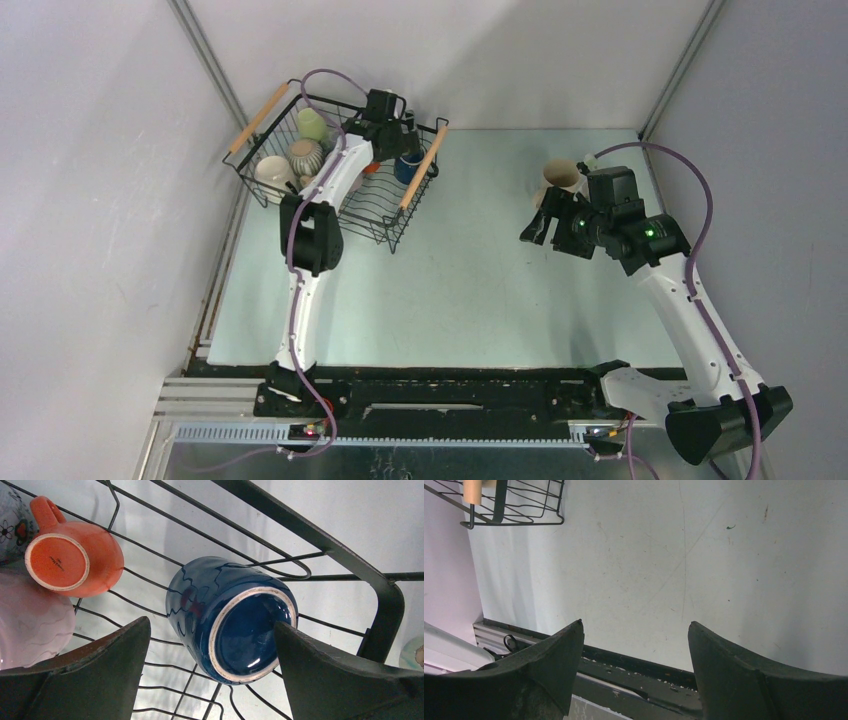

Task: Unload the cups from the dish rack
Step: Unload the cup from the dish rack.

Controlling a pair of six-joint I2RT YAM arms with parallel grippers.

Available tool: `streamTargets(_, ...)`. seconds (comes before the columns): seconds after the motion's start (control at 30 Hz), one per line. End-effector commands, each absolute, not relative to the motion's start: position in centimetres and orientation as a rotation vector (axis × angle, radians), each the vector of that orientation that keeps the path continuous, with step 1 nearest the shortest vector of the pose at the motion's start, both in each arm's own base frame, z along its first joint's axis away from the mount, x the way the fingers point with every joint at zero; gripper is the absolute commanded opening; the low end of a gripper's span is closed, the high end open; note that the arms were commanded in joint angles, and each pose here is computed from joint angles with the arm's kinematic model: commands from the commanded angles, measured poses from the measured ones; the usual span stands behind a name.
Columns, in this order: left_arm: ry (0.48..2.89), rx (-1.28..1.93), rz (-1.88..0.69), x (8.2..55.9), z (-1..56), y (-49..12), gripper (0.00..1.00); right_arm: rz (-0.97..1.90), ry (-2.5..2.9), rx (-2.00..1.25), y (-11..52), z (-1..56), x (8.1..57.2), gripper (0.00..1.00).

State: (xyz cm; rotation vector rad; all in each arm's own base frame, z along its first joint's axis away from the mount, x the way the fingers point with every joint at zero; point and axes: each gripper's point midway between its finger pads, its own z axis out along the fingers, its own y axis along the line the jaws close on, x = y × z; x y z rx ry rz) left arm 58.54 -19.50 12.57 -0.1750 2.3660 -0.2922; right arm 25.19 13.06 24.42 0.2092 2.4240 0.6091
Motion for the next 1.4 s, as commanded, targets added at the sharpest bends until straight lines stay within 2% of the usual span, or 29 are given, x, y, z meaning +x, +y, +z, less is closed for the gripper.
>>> streamTargets(0.0,2.319,-0.134,-0.323,59.5,13.8,-19.9,1.00,0.598,2.412,0.219,13.0,24.6,25.2,0.83)
streamTargets(0.53,2.338,-0.143,-0.329,59.9,12.4,-20.1,1.00,0.601,2.414,0.204,13.4,24.6,25.0,0.83)
streamTargets(0.8,2.345,-0.202,-0.254,59.7,12.4,-18.2,0.87,0.595,2.421,0.205,13.4,24.4,25.2,0.84)
streamTargets(1.03,2.312,-0.278,-0.184,58.8,14.6,-14.7,0.76,0.599,2.428,0.196,13.6,24.2,25.5,0.84)
streamTargets(1.23,2.310,-0.268,-0.161,58.0,15.7,-13.6,0.72,0.600,2.433,0.188,13.8,24.0,25.5,0.83)
streamTargets(1.37,2.318,-0.261,-0.165,57.7,15.8,-13.2,0.73,0.600,2.436,0.184,13.9,24.0,25.6,0.84)
